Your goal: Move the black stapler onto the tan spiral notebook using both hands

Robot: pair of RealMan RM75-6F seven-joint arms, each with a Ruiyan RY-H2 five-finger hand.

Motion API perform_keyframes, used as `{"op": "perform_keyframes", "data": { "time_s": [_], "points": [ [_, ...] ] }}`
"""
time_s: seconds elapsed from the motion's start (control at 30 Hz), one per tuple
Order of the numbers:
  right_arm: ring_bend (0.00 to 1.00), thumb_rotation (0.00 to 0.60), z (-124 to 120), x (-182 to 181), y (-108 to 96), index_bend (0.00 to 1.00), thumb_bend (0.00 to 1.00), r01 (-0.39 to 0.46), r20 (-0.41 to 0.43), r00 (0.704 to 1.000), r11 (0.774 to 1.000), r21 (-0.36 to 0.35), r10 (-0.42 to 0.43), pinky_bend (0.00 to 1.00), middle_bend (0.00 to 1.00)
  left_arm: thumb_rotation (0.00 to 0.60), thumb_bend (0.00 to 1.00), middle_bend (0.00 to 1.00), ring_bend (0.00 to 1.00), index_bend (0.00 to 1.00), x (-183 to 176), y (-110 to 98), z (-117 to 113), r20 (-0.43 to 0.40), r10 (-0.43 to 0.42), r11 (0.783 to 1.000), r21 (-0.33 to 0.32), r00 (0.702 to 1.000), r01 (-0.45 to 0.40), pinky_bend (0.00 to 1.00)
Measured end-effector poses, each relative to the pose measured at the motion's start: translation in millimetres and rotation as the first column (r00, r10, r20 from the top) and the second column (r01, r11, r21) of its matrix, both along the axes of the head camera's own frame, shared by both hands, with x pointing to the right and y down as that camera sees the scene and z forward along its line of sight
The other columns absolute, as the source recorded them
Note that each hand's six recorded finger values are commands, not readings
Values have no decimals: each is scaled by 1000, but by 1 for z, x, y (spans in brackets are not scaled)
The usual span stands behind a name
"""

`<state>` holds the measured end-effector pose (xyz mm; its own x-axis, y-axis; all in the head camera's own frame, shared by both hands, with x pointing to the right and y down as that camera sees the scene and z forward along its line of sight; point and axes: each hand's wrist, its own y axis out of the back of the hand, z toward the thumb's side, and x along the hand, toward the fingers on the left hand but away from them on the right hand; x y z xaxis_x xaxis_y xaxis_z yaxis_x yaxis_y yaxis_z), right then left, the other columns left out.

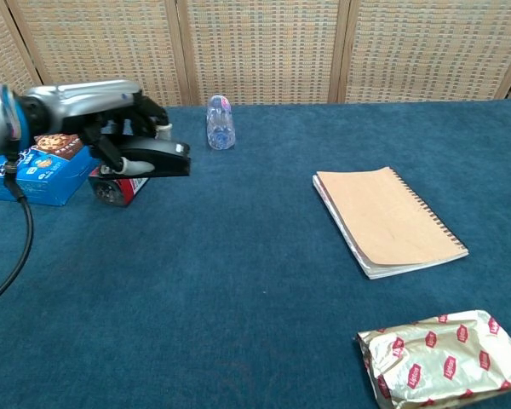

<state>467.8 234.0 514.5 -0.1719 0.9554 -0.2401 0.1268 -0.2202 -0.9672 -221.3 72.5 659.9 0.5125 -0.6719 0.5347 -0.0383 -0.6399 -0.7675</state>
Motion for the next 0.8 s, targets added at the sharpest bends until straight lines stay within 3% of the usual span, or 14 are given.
{"op": "perform_keyframes", "data": {
  "time_s": [0.1,0.37,0.53,0.73,0.8],
  "points": [
    [0,600,0,6,-1,0,0,-23,-9,1000,1000,2,23,0,0,600,519,632,491,607,32,-4,8,-14,99,995,-9,995,-99,613],
    [0,600,0,16,-1,0,0,-62,-33,998,998,4,62,0,0,600,511,632,491,609,96,-9,33,-46,224,974,-28,973,-226,613],
    [0,600,0,19,-2,0,0,-73,-43,996,997,5,73,0,0,600,510,632,491,609,137,0,49,-58,301,953,-20,952,-303,613],
    [0,600,1,23,-2,0,0,-85,-45,995,996,3,85,0,0,600,509,632,491,609,161,16,70,-65,342,938,-45,938,-345,613],
    [0,600,1,24,-2,0,0,-87,-43,995,996,2,87,0,0,600,493,589,486,585,165,22,77,-61,352,934,-50,934,-355,596]
  ]
}}
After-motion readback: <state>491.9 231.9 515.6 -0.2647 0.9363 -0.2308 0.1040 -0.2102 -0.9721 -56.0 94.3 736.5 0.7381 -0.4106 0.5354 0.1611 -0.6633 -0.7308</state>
